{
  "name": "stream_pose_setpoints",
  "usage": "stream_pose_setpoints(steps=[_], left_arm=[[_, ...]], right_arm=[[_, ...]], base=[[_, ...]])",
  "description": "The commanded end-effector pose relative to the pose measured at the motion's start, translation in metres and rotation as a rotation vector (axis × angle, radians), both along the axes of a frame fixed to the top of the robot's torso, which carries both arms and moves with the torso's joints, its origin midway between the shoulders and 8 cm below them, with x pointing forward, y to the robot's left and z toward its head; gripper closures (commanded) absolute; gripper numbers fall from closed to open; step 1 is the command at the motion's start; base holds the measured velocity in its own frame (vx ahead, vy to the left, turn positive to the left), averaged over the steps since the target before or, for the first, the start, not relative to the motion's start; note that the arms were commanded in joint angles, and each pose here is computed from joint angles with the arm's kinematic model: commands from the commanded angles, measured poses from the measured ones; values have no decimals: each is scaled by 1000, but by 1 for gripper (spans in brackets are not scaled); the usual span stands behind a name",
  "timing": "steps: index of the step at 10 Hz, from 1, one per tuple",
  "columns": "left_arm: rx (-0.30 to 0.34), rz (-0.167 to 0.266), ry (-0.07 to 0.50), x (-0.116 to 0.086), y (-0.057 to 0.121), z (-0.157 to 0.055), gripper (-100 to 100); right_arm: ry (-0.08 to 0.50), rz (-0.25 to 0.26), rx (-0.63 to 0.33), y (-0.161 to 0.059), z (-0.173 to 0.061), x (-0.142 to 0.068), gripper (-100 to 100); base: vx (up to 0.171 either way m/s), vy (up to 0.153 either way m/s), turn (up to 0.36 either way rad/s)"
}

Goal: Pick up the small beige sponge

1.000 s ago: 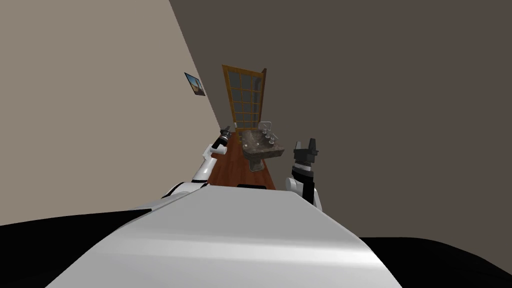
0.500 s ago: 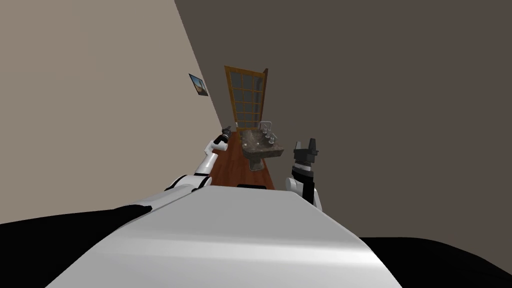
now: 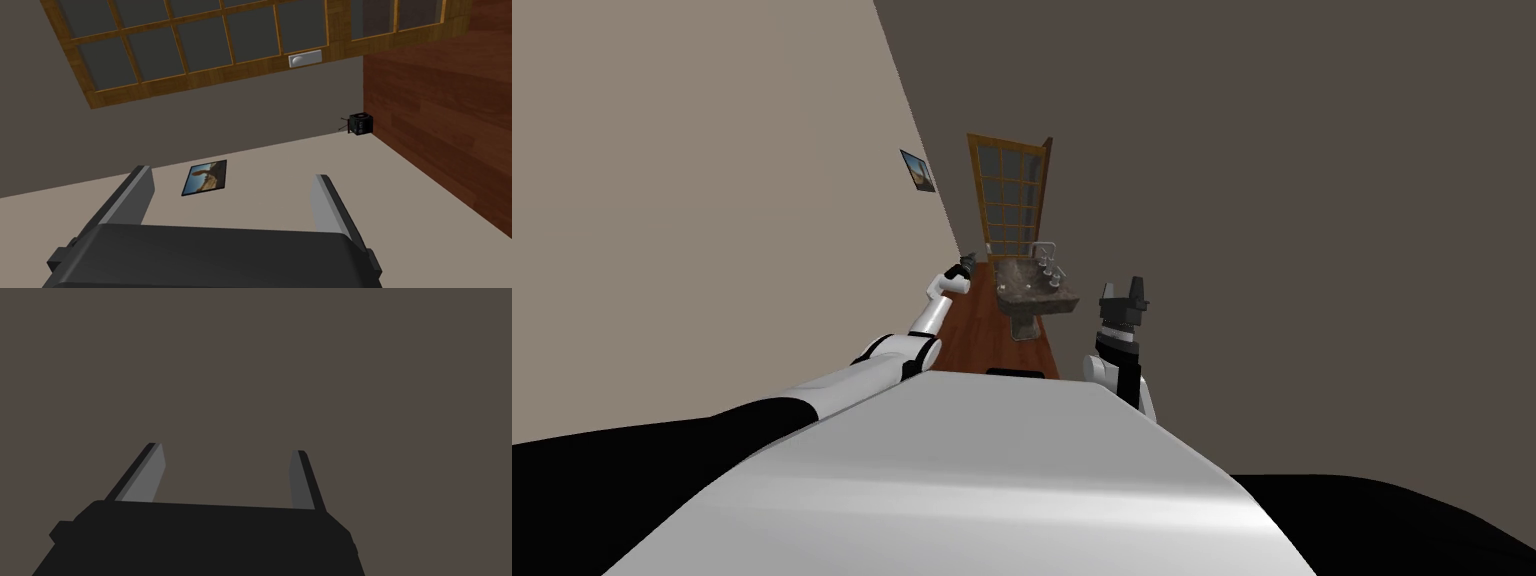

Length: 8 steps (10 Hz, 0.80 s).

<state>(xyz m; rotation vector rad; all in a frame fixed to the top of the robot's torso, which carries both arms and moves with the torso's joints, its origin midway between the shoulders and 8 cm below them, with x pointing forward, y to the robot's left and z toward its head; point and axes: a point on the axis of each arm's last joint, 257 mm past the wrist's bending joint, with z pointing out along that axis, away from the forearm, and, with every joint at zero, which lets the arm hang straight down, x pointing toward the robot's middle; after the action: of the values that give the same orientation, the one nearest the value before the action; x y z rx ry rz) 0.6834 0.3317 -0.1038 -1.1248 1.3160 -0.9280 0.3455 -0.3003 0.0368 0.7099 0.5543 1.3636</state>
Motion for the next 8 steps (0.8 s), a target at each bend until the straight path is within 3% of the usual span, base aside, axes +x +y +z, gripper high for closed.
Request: stream_pose_setpoints(steps=[1, 8], left_arm=[[-5, 12, 47, 6, 2, -9, -100], [-56, 37, 245, 33, -10, -28, -100]], right_arm=[[0, 0, 0, 0, 0, 0, 0], [0, 0, 0, 0, 0, 0, 0]], base=[[-32, -68, 43], [-27, -66, 54]])
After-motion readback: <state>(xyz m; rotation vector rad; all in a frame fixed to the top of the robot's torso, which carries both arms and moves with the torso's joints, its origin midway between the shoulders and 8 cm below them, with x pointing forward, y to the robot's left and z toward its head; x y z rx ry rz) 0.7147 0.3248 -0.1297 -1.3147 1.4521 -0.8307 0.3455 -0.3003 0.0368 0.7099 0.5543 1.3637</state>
